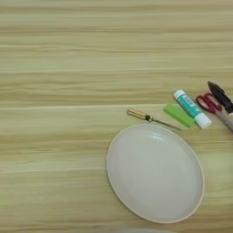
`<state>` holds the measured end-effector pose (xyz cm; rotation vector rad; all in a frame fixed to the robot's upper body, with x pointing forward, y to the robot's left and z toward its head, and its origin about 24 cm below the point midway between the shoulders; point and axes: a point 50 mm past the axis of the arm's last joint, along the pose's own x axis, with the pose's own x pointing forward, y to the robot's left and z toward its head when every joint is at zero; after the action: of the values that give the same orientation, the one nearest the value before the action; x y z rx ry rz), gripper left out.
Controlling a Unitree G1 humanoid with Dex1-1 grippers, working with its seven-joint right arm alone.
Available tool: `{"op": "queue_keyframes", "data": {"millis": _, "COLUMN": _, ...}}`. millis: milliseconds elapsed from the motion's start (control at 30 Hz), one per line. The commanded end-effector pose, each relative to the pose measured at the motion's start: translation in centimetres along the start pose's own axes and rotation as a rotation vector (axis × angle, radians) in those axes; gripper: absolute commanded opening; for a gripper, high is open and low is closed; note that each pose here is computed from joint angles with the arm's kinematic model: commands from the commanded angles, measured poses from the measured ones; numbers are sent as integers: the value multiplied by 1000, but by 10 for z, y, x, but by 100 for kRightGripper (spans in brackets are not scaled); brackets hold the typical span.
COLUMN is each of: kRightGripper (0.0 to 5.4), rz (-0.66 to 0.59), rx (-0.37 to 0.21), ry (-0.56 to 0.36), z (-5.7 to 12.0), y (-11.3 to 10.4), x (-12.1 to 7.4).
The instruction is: Move the objects on the table
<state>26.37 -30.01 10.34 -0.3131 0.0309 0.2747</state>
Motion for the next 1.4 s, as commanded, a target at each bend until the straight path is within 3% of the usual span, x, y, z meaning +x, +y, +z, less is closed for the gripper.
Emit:
{"op": "queue_keyframes", "data": {"millis": 33, "kRightGripper": 529, "rz": 20, "rx": -76, "ry": -131, "z": 40, "y": -1, "x": 3}}
{"op": "queue_keyframes", "data": {"millis": 300, "kRightGripper": 537, "rz": 232, "rx": -60, "ry": -201, "z": 46, "y": 30, "x": -7}}
{"op": "queue_keyframes", "data": {"millis": 433, "kRightGripper": 537, "rz": 338, "rx": -53, "ry": -197, "z": 42, "y": 44, "x": -14}}
{"op": "queue_keyframes", "data": {"millis": 900, "kRightGripper": 537, "rz": 522, "rx": -50, "ry": -162, "z": 32, "y": 64, "x": -28}}
{"op": "queue_keyframes", "data": {"millis": 1033, "kRightGripper": 537, "rz": 671, "rx": -28, "ry": -150, "z": 31, "y": 82, "x": -39}}
{"op": "queue_keyframes", "data": {"millis": 1400, "kRightGripper": 537, "rz": 851, "rx": -25, "ry": -127, "z": 32, "y": 109, "x": -48}}
